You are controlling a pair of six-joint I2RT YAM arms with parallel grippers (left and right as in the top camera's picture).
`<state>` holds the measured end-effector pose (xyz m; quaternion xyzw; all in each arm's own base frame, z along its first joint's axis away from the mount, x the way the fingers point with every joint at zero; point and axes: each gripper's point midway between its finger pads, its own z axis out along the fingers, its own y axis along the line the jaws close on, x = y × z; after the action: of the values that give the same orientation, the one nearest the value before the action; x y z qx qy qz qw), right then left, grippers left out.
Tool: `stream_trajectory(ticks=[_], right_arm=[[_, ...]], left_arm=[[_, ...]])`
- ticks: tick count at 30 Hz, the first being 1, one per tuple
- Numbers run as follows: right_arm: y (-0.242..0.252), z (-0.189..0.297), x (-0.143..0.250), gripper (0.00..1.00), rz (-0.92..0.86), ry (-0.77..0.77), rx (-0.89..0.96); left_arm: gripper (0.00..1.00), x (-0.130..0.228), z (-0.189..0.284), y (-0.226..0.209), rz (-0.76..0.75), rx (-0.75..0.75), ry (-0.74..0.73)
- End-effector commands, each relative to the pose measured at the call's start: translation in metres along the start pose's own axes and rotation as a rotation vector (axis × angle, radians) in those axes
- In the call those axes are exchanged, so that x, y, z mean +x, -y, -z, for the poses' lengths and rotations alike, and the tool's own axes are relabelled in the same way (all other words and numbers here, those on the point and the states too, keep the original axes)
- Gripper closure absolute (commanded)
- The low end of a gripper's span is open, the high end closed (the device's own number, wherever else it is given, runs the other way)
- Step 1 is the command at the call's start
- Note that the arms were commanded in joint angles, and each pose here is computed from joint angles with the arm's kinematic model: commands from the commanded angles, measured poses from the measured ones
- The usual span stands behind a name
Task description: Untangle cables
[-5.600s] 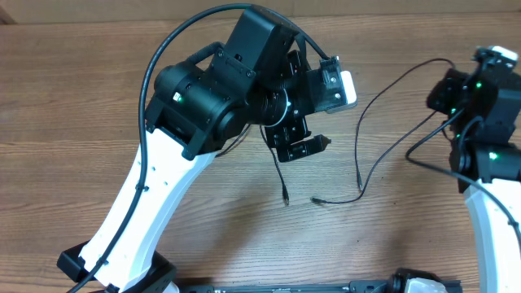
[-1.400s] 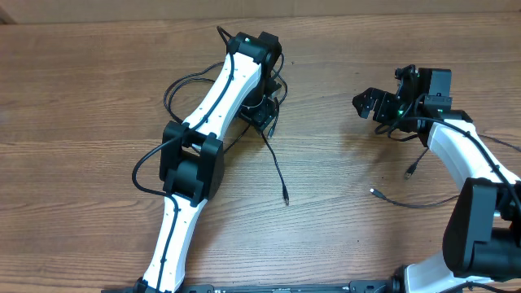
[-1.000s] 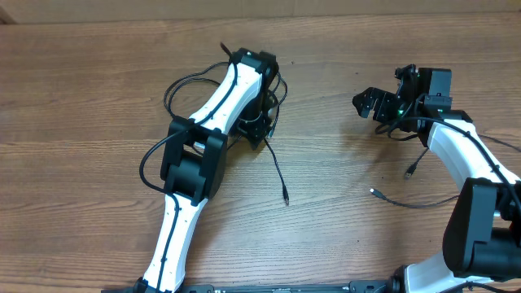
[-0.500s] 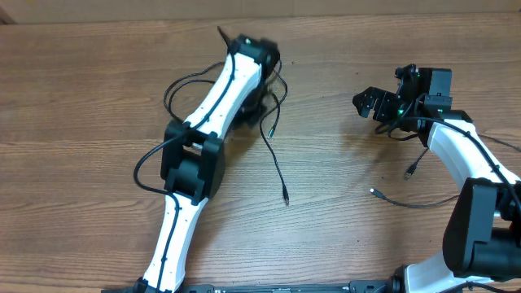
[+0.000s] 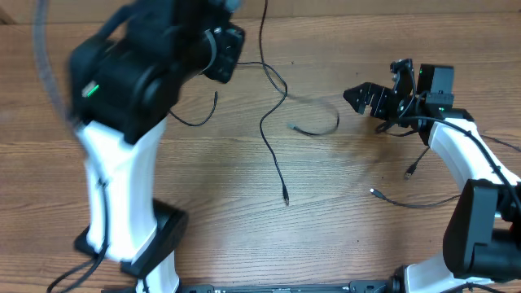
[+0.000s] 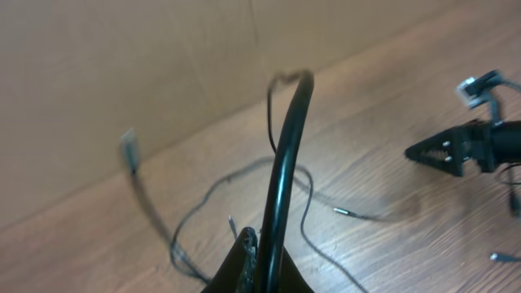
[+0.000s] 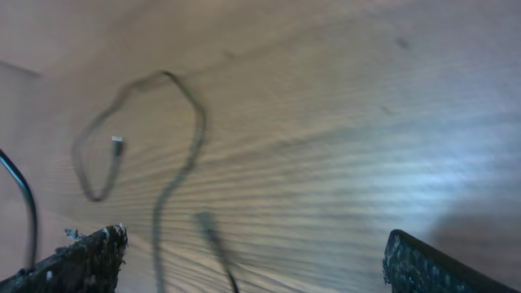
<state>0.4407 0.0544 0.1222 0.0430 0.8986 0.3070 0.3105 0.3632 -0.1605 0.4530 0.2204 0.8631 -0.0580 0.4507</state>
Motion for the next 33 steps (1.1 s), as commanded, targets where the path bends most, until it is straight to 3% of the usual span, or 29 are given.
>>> stream_trajectory(ticks=[1, 7, 12, 18, 25, 33], right_arm=[[-0.059, 0.042, -0.043, 0.0, 0.124, 0.117, -0.138], [-0.128, 0.101, -0.064, 0.0, 0.27, 0.216, -0.299], [-0.186, 0.15, -0.058, 0.0, 0.507, 0.311, -0.388], [-0.235, 0.161, -0.046, 0.0, 0.673, 0.357, -0.469], [-0.251, 0.148, -0.054, 0.0, 0.701, 0.431, -0.376], [-0.223, 0.146, -0.091, 0.0, 0.637, 0.562, -0.141]], left_arm=[[0.96, -0.007, 0.019, 0.002, -0.019, 0.015, 0.051], [0.96, -0.01, 0.033, 0.014, -0.026, 0.088, 0.087], [0.96, -0.015, 0.039, 0.044, -0.055, 0.262, 0.116], [0.96, -0.02, 0.055, 0.083, -0.07, 0.502, 0.155], [0.96, -0.011, 0.068, 0.121, -0.109, 0.633, 0.129], [0.96, 0.005, 0.09, 0.174, -0.189, 0.781, 0.089]])
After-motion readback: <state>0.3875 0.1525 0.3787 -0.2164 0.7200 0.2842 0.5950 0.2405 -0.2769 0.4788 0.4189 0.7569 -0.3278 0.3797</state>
